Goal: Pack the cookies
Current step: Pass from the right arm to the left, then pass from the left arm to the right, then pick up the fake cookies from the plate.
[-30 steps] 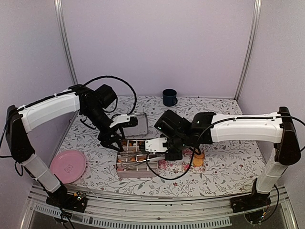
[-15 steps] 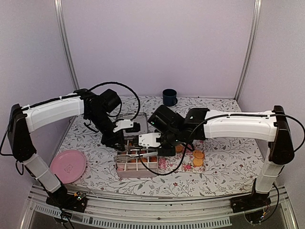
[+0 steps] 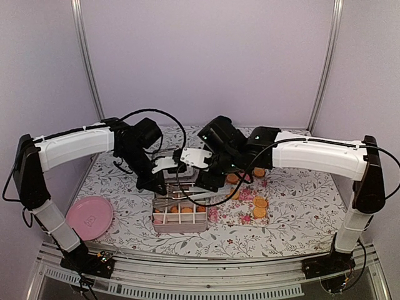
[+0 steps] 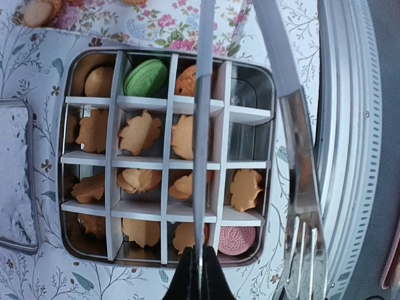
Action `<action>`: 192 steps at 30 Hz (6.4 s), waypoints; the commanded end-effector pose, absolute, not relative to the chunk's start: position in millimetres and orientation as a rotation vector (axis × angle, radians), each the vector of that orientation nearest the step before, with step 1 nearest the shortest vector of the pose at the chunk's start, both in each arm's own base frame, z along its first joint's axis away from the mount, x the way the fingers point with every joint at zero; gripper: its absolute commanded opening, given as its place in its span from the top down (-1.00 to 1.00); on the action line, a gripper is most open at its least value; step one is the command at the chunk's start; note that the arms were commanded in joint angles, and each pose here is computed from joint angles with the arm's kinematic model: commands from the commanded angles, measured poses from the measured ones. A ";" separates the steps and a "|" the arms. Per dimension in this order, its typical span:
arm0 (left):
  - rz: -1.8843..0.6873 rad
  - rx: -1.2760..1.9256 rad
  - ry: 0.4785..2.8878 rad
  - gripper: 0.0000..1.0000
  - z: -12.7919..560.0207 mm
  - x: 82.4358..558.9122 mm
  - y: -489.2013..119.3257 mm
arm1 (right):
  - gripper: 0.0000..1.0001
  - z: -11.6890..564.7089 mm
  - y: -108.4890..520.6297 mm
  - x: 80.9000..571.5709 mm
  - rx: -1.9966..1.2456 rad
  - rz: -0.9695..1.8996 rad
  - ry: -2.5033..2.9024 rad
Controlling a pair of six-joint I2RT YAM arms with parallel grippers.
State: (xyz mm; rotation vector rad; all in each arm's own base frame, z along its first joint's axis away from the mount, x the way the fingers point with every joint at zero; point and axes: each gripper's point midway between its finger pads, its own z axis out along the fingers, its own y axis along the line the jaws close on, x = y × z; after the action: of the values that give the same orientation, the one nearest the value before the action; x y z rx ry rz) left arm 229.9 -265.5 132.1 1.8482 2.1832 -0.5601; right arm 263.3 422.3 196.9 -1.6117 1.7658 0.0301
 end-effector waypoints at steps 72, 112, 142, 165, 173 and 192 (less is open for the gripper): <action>-1.550 1.198 1.815 1.00 274.3 279.6 -313.0 | -0.16 370.5 410.0 303.3 -0.978 1.864 1.351; -0.725 0.977 2.100 -0.86 246.1 370.6 -211.8 | 0.38 325.9 319.9 333.4 -0.746 1.481 1.758; -0.408 0.696 2.243 -0.99 210.9 388.7 -102.4 | 0.30 237.9 314.2 434.0 -0.593 0.663 1.969; -0.443 0.717 2.254 -0.98 205.1 383.6 -106.6 | 0.24 192.3 344.1 432.0 -0.727 0.497 2.017; -0.442 0.714 2.255 -0.98 205.2 383.9 -106.2 | 0.26 186.4 349.4 429.1 -0.746 0.503 2.026; -0.457 0.713 2.247 -0.99 208.6 385.9 -108.3 | 0.87 233.3 346.3 413.8 -0.726 0.500 1.957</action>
State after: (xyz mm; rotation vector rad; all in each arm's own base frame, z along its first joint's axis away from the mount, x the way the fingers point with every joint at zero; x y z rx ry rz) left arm 385.1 -105.1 204.0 0.6993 2.2638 -0.4391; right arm 423.2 343.8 183.0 -0.7407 2.0502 0.4883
